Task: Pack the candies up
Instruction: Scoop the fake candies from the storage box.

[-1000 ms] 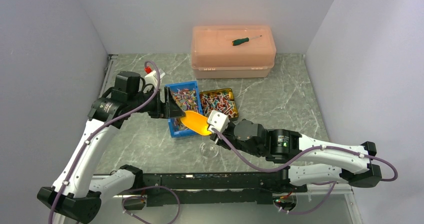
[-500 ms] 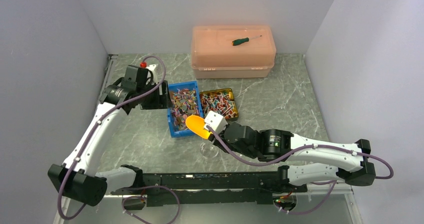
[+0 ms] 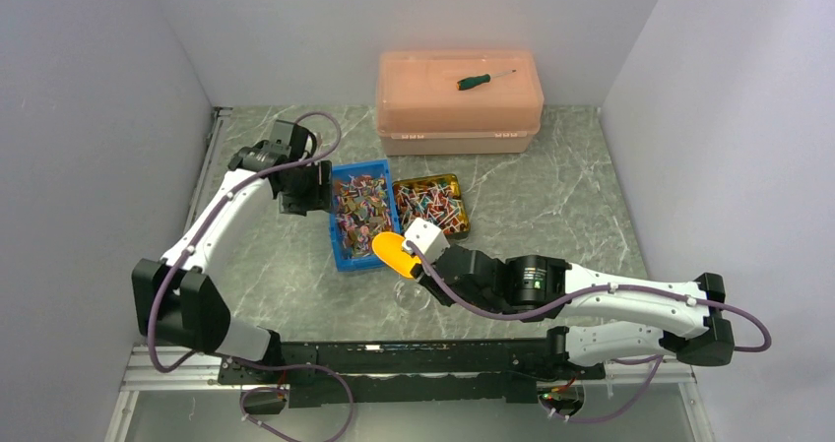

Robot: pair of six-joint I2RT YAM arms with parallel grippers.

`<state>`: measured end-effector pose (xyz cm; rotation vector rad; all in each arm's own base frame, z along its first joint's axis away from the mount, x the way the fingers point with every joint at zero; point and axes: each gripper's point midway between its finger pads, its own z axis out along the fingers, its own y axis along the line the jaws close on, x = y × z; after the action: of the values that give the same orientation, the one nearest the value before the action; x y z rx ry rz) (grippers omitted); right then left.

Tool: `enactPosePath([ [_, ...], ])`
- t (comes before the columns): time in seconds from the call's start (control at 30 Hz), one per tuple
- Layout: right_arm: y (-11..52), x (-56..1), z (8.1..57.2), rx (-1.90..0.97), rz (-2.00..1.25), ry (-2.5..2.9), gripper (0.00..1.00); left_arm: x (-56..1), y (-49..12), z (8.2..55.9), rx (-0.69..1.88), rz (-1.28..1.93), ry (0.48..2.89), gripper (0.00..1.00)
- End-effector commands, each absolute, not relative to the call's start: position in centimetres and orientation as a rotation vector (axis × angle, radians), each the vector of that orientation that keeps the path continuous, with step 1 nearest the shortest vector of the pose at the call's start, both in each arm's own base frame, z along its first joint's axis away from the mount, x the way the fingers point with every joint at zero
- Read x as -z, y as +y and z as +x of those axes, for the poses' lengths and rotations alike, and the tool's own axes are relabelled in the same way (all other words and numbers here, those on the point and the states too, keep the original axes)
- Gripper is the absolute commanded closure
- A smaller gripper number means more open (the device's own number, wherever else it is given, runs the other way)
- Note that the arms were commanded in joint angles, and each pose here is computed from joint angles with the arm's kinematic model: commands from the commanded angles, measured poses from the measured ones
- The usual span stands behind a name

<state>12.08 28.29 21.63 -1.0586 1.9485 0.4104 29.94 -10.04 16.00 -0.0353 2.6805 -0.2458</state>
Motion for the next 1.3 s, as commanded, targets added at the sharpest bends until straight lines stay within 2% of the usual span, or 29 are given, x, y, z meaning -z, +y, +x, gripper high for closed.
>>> enactPosePath([
  [0.0,28.7,-22.6,11.8,-0.491,-0.986,1.947,1.0,-16.4,-10.0,32.4,0.227,-0.024,2.643,0.33],
  [0.43,28.6,-21.7,11.7,-0.487,-0.954,1.999,1.0,-14.1,-10.8,34.7,0.224,-0.027,2.715,0.4],
  [0.73,29.3,-21.2,11.7,-0.482,-0.954,2.02,1.0,-12.2,-11.1,34.6,0.232,-0.059,2.767,0.66],
  [0.87,29.7,-20.7,11.6,-0.479,-0.962,2.035,1.0,-11.5,-11.1,34.0,0.238,-0.071,2.785,0.82],
  [0.9,29.8,-20.6,11.6,-0.47,-0.966,2.042,1.0,-11.5,-11.1,33.8,0.242,-0.074,2.787,0.87],
  [0.93,29.9,-20.4,11.6,-0.459,-0.972,2.049,1.0,-11.4,-11.1,33.7,0.247,-0.076,2.789,0.98],
  [0.97,30.0,-20.3,11.7,-0.45,-0.976,2.055,1.0,-11.4,-11.1,33.5,0.25,-0.081,2.79,1.0],
  [1.27,31.1,-19.7,12.2,-0.383,-0.989,2.107,1.0,-11.2,-11.8,31.5,0.333,-0.195,2.796,1.0],
])
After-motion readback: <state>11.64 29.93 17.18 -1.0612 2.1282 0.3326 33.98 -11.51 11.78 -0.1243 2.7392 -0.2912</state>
